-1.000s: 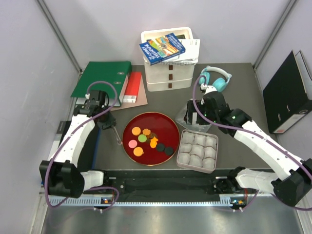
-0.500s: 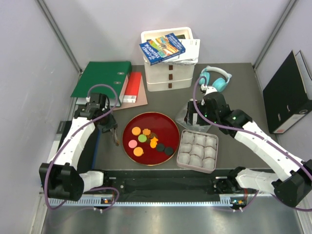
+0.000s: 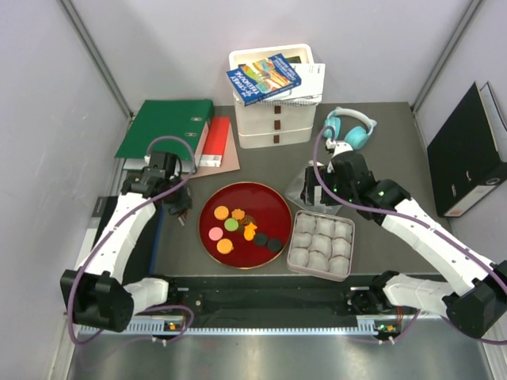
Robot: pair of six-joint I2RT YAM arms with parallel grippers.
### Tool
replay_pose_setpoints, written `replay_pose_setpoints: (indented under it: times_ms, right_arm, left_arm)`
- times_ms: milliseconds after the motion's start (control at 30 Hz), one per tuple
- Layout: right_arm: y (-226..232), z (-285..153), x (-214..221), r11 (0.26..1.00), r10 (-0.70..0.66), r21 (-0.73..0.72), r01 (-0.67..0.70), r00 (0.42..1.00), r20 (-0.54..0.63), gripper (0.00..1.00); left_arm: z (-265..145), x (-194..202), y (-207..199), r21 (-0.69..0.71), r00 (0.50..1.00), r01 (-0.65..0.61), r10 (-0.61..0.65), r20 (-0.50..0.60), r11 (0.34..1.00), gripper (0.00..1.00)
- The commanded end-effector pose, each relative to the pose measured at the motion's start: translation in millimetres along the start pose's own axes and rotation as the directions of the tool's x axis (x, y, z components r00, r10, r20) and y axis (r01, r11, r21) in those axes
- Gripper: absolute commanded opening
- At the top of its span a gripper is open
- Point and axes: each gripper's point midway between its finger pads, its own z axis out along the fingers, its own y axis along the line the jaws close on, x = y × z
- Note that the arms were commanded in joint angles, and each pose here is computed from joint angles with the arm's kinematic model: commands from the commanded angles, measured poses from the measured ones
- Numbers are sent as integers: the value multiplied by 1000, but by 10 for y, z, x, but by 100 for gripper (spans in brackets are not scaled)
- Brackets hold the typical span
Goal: Pack the cookies
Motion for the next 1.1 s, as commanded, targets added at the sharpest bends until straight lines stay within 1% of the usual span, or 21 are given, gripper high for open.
replay_pose_setpoints:
  times_ms: [0,33,67,100,133,167,267,400,467,500,567,600,633,733,833,1033,1067]
  right_arm:
    - [68,-102,-86,999,-21,-34,23,999,50,99]
    - [61,-108,-84,999,-20,-32,21,998,52,99]
    - [55,-105,-73,999,-21,-32,23,998,52,99]
    - [53,-103,-68,999,-20,-32,21,998,52,99]
    - [50,-98,-56,999,-17,-31,19,999,49,99]
    - [39,-87,-34,999,-15,-29,17,999,44,99]
    - [37,-88,-9,1000,-5,-30,7,999,36,99]
    - [2,-113,37,1000,0,-19,0,999,33,99]
    - [-25,-130,62,1000,4,-14,-4,999,35,99]
    - [-36,-137,75,1000,5,-10,-4,999,34,99]
    - [-58,-144,114,1000,12,-1,-12,1000,23,99]
    - [-71,-160,114,1000,15,3,-15,1000,27,99]
    - [-81,-167,132,1000,19,6,-19,1000,22,99]
    - [-84,-198,142,1000,27,4,-27,999,25,99]
    - [-99,-212,175,999,34,9,-34,999,17,99]
    - [-122,-224,242,999,45,9,-45,999,8,99]
    - [-120,-221,245,999,47,8,-47,999,8,99]
  left_arm:
    - [-417,-153,-478,141,983,-147,129,133,979,31]
    - [-523,-179,-611,169,975,-184,157,160,968,32]
    - [-582,-67,-792,207,962,-251,221,158,945,33]
    - [-589,-9,-904,229,955,-285,256,150,931,34]
    - [-647,16,-1022,260,948,-310,277,155,915,34]
    - [-683,161,-1165,313,938,-345,320,130,885,34]
    - [-676,331,-1355,360,920,-391,376,114,847,34]
    - [-598,515,-1412,369,898,-432,431,92,823,35]
    - [-579,649,-1441,376,873,-473,480,83,797,36]
    - [-544,713,-1453,370,860,-493,504,74,787,37]
    - [-560,880,-1528,375,817,-554,571,77,743,38]
    - [-499,896,-1508,331,802,-581,592,79,744,39]
    - [-532,987,-1559,335,777,-612,624,86,716,39]
    - [-485,1109,-1563,303,747,-647,662,65,700,39]
    - [-464,1184,-1518,278,737,-659,674,51,699,39]
    - [-559,1189,-1247,205,756,-646,653,39,736,43]
    - [-600,1152,-1209,192,763,-641,644,55,743,44]
